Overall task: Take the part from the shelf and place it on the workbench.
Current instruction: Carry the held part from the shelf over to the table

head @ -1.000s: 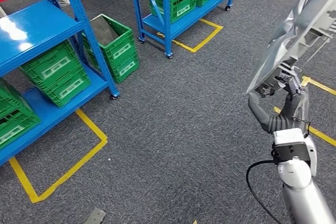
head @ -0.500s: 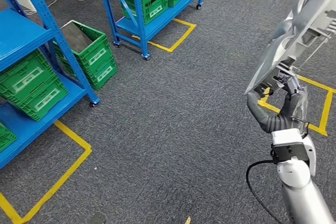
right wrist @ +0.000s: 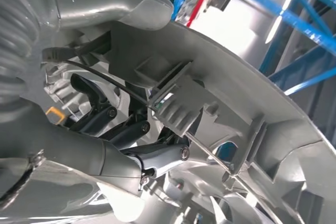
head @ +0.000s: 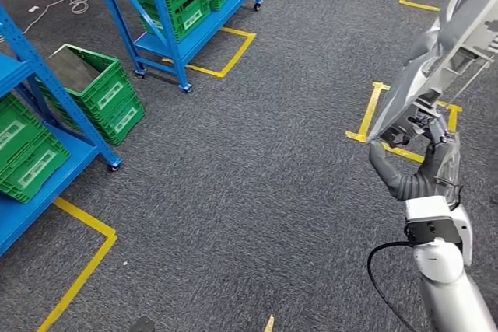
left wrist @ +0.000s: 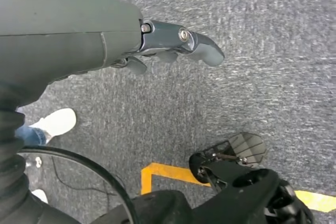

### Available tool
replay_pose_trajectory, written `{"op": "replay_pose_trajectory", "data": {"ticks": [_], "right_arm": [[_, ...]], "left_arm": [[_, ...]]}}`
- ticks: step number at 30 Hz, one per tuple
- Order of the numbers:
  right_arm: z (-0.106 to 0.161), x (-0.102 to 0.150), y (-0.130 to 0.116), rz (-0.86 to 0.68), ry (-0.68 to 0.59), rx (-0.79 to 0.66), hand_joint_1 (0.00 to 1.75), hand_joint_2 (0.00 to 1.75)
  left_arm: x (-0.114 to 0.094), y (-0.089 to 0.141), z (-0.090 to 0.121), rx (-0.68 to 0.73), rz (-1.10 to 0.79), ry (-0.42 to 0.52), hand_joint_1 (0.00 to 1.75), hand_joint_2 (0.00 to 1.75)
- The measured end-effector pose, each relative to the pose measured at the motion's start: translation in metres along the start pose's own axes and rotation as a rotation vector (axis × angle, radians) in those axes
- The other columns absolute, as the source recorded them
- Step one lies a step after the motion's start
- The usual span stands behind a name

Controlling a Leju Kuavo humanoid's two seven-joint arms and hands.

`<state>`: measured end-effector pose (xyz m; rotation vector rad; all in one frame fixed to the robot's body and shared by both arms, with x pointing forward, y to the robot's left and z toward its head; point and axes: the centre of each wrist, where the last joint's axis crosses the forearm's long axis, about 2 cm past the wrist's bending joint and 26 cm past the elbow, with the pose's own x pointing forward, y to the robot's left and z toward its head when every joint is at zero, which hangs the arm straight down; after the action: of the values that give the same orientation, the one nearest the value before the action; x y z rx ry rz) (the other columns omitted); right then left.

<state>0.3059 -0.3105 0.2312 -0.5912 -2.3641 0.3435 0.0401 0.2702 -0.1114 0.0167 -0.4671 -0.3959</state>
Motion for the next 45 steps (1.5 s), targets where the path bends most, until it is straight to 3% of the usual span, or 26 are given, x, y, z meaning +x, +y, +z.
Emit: {"op": "replay_pose_trajectory", "data": {"ticks": [45], "right_arm": [[0.017,-0.002,-0.014,0.031,0.038,-0.048,1.75,1.75]], "left_arm": [[0.002,0.0,0.0,0.095,-0.052,-0.032,0.0,1.75]]}}
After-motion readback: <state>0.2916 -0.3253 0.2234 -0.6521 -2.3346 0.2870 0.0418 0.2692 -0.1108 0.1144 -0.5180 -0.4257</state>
